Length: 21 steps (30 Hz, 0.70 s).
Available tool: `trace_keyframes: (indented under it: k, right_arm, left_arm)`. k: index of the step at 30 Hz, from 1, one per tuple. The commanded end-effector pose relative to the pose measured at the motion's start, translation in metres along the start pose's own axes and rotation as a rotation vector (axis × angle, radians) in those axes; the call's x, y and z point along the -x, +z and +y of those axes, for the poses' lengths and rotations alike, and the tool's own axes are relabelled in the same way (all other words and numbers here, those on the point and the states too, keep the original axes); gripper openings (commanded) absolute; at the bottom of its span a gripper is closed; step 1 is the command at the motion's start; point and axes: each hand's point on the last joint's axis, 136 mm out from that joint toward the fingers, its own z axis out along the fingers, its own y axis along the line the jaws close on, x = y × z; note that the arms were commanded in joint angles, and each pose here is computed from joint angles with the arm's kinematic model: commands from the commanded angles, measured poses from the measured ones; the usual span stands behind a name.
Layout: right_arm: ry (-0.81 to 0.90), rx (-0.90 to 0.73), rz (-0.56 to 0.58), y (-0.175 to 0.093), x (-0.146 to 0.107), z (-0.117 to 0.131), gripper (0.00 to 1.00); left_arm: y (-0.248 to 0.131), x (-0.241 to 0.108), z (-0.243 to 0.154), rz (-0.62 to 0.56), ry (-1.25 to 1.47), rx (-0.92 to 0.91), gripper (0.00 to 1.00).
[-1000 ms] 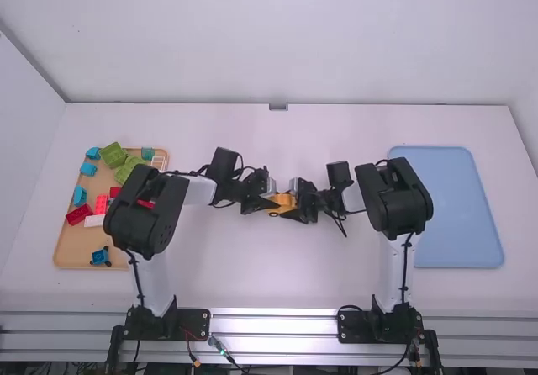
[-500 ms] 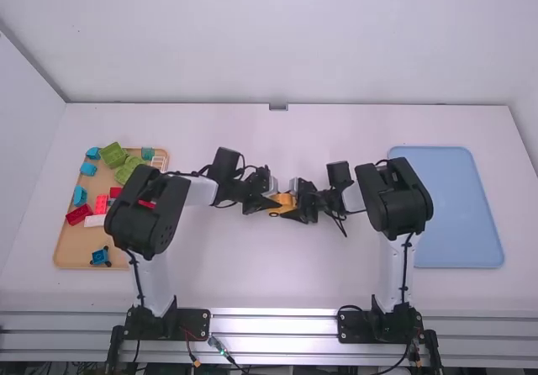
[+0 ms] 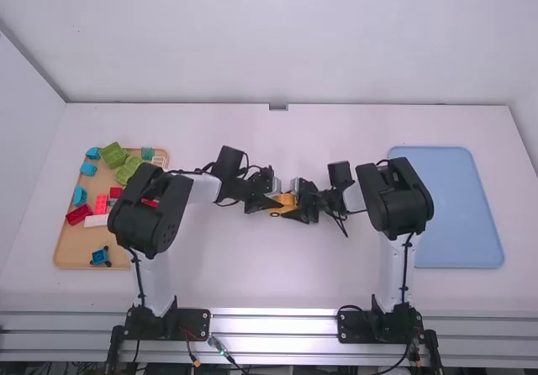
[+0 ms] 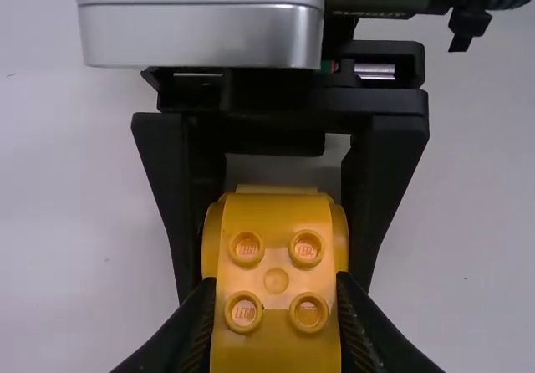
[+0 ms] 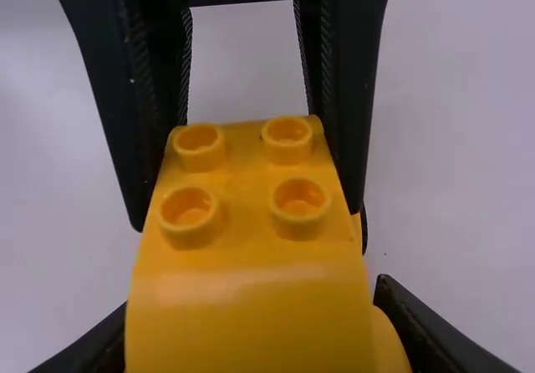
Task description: Assemble lego blocks to make yellow taxi
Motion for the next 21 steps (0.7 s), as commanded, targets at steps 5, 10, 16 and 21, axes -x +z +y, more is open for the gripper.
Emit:
trace_keyframes:
  k: [5, 10, 16, 21]
  right_arm:
    - [0.037, 0.0, 0.025, 0.0061, -0.0036, -0.0001, 0.55]
    - [0.037, 0.0, 0.024, 0.006, -0.003, -0.0007, 0.55]
    - [0.04, 0.0, 0.025, 0.0062, -0.0031, -0.0006, 0.55]
    - [0.043, -0.002, 0.025, 0.0062, -0.0031, -0.0009, 0.56]
  left_arm:
    - [0.0212, -0.0758, -0.0393, 0.265, -0.126, -0.039, 0.01]
    - [0.0211, -0.076, -0.0403, 0.265, -0.117, -0.045, 0.01]
    - [0.0213, -0.0744, -0.0378, 0.258, -0.108, -0.038, 0.02]
    - [0.0214, -0.0742, -0.0374, 0.257, -0.116, -0.035, 0.02]
